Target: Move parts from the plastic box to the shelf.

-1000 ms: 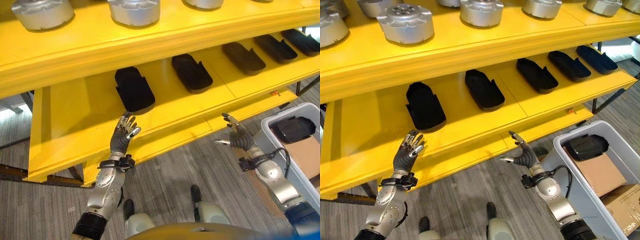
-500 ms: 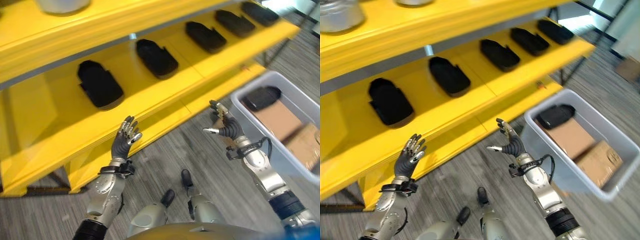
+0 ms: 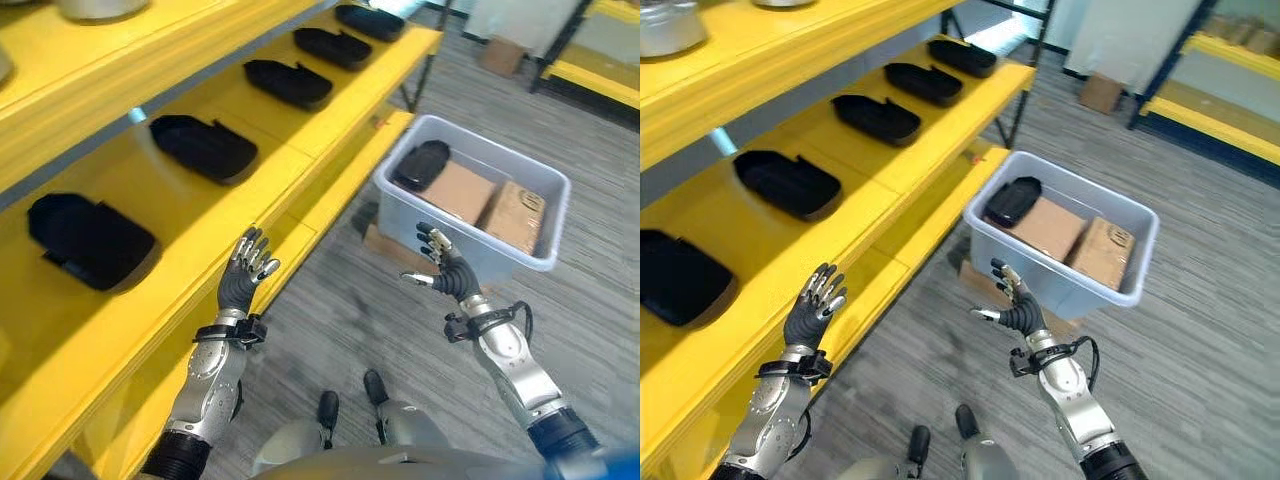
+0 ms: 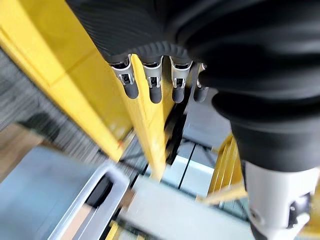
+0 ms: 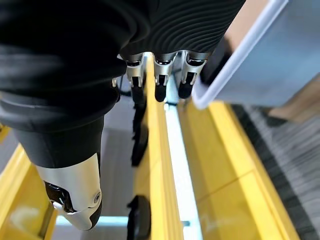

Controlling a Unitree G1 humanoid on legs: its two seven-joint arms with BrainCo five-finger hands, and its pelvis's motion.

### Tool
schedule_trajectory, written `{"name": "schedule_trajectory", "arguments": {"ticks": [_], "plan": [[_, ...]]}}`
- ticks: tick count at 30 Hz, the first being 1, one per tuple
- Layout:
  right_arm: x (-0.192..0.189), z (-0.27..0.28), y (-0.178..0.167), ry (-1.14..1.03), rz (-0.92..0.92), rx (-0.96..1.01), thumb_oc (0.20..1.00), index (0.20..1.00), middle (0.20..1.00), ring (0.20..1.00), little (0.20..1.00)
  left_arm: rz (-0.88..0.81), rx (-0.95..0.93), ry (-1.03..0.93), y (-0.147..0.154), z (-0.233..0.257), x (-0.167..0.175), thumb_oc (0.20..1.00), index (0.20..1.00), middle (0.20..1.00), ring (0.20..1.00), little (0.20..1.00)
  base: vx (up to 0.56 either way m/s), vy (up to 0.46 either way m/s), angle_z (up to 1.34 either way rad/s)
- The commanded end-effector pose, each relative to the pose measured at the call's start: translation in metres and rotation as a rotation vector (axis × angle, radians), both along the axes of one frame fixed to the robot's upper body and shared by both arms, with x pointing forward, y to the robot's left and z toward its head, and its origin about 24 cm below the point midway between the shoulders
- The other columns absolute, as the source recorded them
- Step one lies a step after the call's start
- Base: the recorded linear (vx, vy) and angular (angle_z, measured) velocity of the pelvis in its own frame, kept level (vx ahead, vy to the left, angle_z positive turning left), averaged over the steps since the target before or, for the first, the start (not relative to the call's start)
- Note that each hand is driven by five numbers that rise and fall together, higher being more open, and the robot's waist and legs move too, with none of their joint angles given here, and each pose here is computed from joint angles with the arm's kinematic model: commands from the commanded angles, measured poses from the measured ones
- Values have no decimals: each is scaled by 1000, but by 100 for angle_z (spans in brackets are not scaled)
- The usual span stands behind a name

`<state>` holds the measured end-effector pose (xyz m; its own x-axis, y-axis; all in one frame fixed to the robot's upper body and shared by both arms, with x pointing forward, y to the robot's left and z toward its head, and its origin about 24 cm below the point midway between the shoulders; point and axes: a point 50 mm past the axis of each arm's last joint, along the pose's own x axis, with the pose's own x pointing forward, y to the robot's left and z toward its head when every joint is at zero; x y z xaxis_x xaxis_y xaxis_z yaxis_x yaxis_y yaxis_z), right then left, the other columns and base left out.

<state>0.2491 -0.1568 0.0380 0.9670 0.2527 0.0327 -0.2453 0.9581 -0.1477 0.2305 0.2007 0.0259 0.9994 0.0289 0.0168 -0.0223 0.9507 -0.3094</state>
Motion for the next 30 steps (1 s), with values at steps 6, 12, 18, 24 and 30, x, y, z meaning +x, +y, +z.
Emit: {"name": "schedule_trajectory", "arguments": {"ticks": [6, 12, 18, 24, 30], "plan": [[11, 21, 11, -105, 43, 21, 1000, 1000, 1000, 1000, 1000, 122, 44, -46, 26, 8, -20, 1000, 1000, 1000, 1000, 1000, 13, -30, -107], [-2, 12, -16, -63, -52, 35, 1000, 1000, 1000, 1000, 1000, 112, 18, -22, 20, 1, -22, 1000, 1000, 1000, 1000, 1000, 108, -107, 20], [-11, 8, -35, -49, -121, 29, 1000, 1000, 1000, 1000, 1000, 93, 7, -10, 16, -3, -22, 1000, 1000, 1000, 1000, 1000, 160, -164, -14], [-14, 13, -39, -67, -124, 41, 1000, 1000, 1000, 1000, 1000, 98, -5, -6, 17, -3, -23, 1000, 1000, 1000, 1000, 1000, 113, -184, -14], [-14, 17, -38, -80, -94, 31, 1000, 1000, 1000, 1000, 1000, 81, -21, -9, 12, -2, -26, 1000, 1000, 1000, 1000, 1000, 22, -122, -27]]}}
